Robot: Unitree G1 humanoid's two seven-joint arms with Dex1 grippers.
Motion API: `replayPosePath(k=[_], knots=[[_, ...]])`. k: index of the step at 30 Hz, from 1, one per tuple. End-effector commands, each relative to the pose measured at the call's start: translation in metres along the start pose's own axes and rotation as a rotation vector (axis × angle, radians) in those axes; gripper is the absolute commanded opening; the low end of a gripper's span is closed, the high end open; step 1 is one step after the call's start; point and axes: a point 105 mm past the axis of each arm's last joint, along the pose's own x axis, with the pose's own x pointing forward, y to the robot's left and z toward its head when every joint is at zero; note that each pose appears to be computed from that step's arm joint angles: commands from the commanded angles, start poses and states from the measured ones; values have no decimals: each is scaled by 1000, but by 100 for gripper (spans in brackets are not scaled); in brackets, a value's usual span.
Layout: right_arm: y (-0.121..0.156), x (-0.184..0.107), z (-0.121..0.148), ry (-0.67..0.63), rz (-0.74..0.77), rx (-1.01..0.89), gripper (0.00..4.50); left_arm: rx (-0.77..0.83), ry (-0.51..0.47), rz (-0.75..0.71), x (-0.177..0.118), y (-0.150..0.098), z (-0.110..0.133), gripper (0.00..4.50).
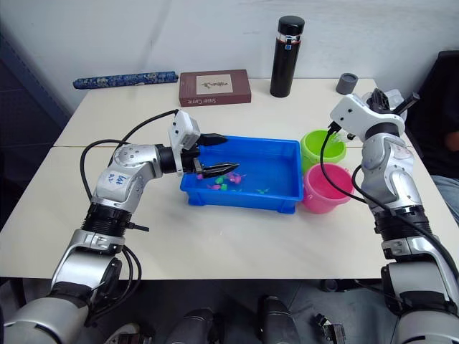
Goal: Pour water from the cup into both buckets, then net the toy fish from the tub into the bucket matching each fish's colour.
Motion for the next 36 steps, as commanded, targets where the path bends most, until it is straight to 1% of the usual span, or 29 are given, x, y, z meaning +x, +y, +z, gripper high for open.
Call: replayPosePath(k=[1,15,17,19,26,29,31,33,36], knots=[[-23,4,8,-37,-77,-36,4,44,-26,19,-6,3,12,450],[-20,5,16,-69,-77,-54,4,47,-17,34,-11,2,11,450],[-21,5,16,-69,-77,-49,4,48,-17,37,-11,3,11,450],[-22,6,10,-37,-76,4,4,48,-17,38,-12,3,11,450],[-22,-3,-43,198,-68,486,4,53,-22,38,-10,3,12,450],[-24,-17,-82,330,-152,849,4,58,-25,30,-8,4,14,450],[-21,-27,-100,389,-202,987,4,61,-29,25,-7,4,15,450],[-15,-35,-113,443,-227,1073,4,58,-40,16,-7,4,17,450],[5,-50,-128,530,-255,1259,4,54,-62,-26,-5,-1,21,450]])
